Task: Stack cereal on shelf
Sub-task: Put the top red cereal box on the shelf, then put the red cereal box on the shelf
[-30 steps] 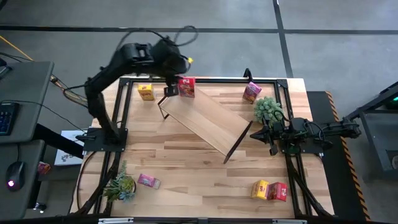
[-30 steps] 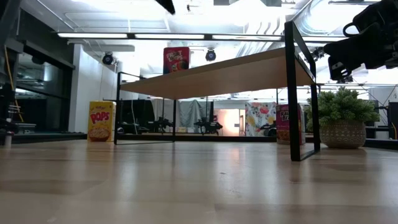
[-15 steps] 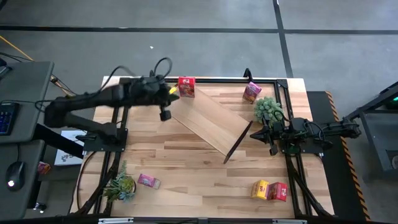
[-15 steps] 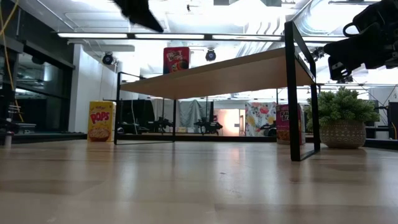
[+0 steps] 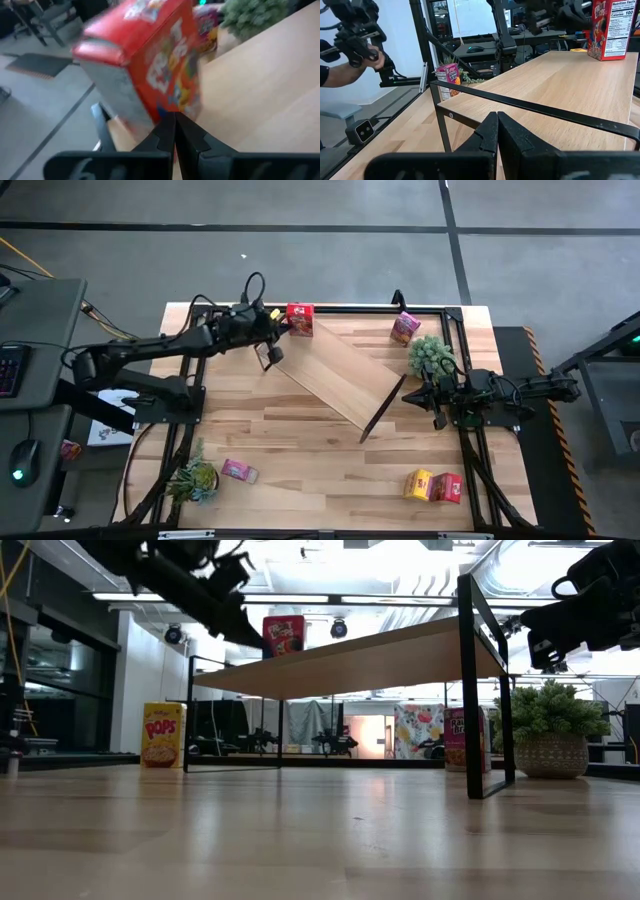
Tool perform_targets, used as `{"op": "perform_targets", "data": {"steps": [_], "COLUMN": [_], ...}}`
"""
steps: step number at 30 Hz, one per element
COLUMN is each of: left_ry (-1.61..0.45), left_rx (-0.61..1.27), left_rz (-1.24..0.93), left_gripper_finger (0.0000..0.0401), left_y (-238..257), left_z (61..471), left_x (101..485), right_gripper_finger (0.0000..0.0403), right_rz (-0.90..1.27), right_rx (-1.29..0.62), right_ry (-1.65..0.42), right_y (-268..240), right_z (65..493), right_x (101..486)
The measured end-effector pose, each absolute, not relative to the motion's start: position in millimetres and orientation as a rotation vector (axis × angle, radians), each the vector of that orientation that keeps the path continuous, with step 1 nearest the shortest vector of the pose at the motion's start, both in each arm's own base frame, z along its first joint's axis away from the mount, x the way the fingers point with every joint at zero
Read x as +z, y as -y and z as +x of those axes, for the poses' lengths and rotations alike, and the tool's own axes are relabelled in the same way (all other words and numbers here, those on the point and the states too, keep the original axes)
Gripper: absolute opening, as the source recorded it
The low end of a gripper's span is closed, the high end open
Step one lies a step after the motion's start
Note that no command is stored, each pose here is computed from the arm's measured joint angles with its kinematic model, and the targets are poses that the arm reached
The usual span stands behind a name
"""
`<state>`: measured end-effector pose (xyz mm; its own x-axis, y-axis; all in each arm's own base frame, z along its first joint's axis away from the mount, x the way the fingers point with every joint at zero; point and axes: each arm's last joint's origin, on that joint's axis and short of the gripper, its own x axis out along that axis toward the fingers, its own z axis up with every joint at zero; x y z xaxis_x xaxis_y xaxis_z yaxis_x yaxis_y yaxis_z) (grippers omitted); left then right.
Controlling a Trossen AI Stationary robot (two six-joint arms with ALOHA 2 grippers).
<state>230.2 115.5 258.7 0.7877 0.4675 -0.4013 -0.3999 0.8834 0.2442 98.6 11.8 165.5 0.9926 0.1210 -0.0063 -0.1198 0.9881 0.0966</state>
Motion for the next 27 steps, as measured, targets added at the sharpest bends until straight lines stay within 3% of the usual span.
{"op": "perform_targets", "data": {"steps": [19,27], "left_ry": [-0.480,-0.474], "left_rx": [0.520,0.525], "left_rz": [0.147,0.199], "left_gripper_finger": [0.0000,0.0000], "left_y": [-134,-112], "left_z": [217,180], "left_x": [260,289], "right_gripper_finger": [0.0000,0.0000], "right_rz": [0.096,0.096], "right_rx": [0.121,0.121], "right_ry": [-0.012,-0.012], "right_y": [-12,-12], "right_z": [99,99], "right_x": [166,166]}}
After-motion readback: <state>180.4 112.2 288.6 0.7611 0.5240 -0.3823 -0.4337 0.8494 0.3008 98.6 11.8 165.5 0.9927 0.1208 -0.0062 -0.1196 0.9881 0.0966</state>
